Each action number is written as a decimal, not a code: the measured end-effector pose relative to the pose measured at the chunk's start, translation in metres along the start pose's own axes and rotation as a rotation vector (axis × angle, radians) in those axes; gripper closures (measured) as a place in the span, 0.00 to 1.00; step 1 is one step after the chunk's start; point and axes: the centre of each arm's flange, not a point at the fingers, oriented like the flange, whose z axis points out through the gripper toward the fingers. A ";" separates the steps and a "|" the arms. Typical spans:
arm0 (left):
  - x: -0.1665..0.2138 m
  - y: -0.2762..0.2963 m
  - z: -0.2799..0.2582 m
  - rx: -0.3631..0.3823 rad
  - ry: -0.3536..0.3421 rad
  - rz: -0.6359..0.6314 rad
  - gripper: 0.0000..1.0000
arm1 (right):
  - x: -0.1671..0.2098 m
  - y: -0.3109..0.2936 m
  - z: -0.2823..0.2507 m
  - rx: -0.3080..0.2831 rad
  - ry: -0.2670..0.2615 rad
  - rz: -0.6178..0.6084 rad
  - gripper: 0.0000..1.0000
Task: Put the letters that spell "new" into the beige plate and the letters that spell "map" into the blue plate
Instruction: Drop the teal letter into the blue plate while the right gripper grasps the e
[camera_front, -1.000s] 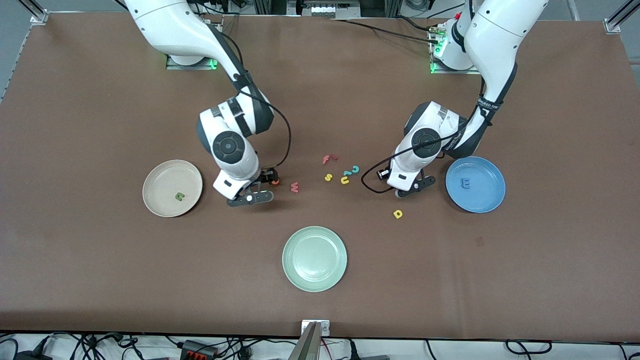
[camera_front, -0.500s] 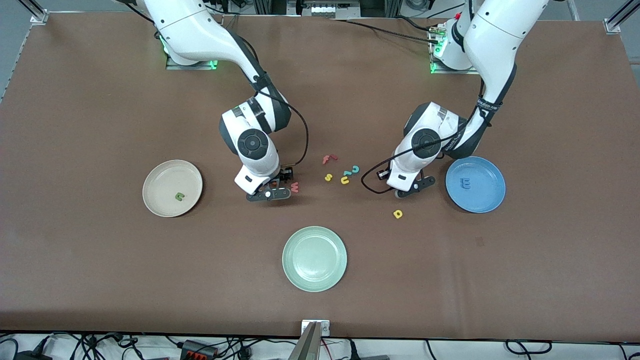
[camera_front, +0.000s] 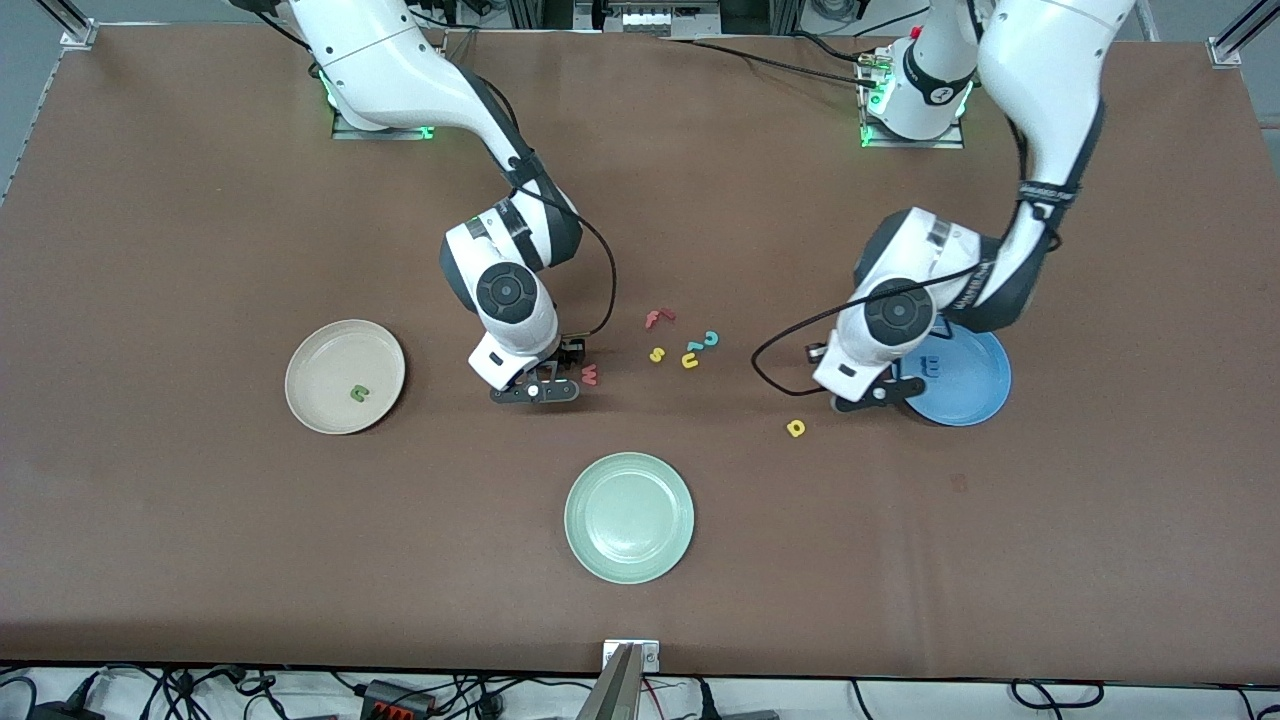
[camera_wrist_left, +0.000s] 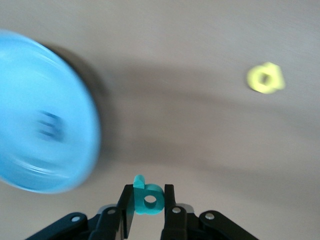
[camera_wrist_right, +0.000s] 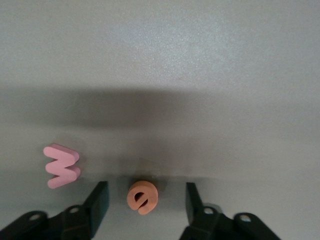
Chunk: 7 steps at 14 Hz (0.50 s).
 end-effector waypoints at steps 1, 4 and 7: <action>0.008 -0.018 0.000 0.032 0.004 0.039 0.72 | 0.000 0.000 0.002 -0.001 -0.002 0.003 0.38; 0.030 -0.073 0.015 0.042 -0.031 0.131 0.72 | -0.001 0.000 0.006 -0.005 -0.007 0.005 0.40; 0.041 -0.121 0.038 0.029 -0.083 0.166 0.72 | -0.002 -0.002 0.006 -0.004 -0.008 0.004 0.42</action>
